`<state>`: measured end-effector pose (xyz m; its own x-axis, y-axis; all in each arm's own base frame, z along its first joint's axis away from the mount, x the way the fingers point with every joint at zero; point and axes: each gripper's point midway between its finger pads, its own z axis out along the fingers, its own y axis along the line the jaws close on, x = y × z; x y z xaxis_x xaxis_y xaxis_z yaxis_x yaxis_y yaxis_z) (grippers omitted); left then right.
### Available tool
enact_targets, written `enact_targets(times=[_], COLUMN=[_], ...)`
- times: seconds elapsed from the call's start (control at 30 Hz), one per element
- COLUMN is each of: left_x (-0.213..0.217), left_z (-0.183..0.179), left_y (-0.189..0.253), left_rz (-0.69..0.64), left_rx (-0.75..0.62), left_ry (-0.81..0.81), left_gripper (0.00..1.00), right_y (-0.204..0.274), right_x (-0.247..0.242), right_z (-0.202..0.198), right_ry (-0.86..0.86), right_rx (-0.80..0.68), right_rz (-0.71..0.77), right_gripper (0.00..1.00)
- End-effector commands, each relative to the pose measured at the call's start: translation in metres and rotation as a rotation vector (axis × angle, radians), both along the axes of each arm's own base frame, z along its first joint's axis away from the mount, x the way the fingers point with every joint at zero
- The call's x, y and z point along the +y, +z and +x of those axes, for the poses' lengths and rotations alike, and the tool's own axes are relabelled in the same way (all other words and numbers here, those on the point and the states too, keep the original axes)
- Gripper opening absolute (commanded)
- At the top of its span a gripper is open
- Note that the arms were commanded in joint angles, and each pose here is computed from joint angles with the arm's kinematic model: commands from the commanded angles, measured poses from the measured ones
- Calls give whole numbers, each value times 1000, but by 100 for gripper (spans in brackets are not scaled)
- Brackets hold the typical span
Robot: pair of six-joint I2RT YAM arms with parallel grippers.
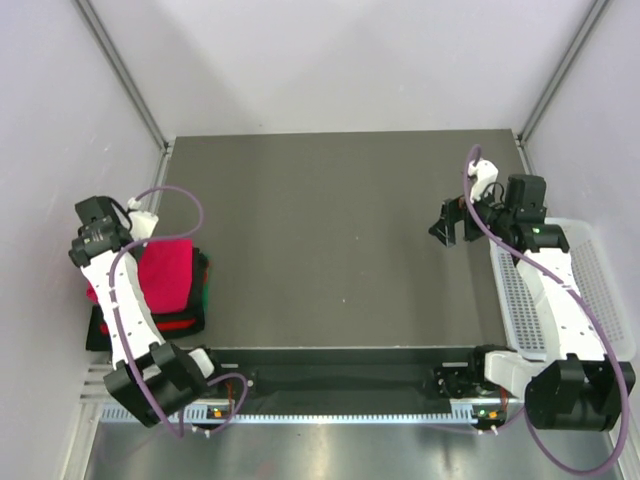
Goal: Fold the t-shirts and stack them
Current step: Neatly place the folded tshirt to the corner, then reset both grippers
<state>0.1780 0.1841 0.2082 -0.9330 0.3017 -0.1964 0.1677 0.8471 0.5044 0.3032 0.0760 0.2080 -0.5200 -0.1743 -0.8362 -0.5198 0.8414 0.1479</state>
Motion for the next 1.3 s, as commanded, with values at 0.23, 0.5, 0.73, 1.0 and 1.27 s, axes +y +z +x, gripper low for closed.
enact_targets(times=[0.23,0.5,0.73,1.0,1.27], left_x=[55,22,-35,-94,-106], left_z=[36,72,73,59,62], left_y=[-29,65,64,-17,-37], left_rz=[91,-13,-233,-335,-344], left_rx=[-32,-391,-426,-152,-82], left_ry=[110,24,-126,-218,-175], left_gripper=[50,86,87,75,74], right_y=[10,6,7,5,5], right_x=[-9,-9,-14,-17,-21], right_z=[-1,-5,-5,-5,-9], right_ry=[-20,-22,-37,-42,-56], right_rx=[-60,-66,-69,-50,-56], right_rz=[42,59,61,54,54], right_gripper=[100,100,100,100,100])
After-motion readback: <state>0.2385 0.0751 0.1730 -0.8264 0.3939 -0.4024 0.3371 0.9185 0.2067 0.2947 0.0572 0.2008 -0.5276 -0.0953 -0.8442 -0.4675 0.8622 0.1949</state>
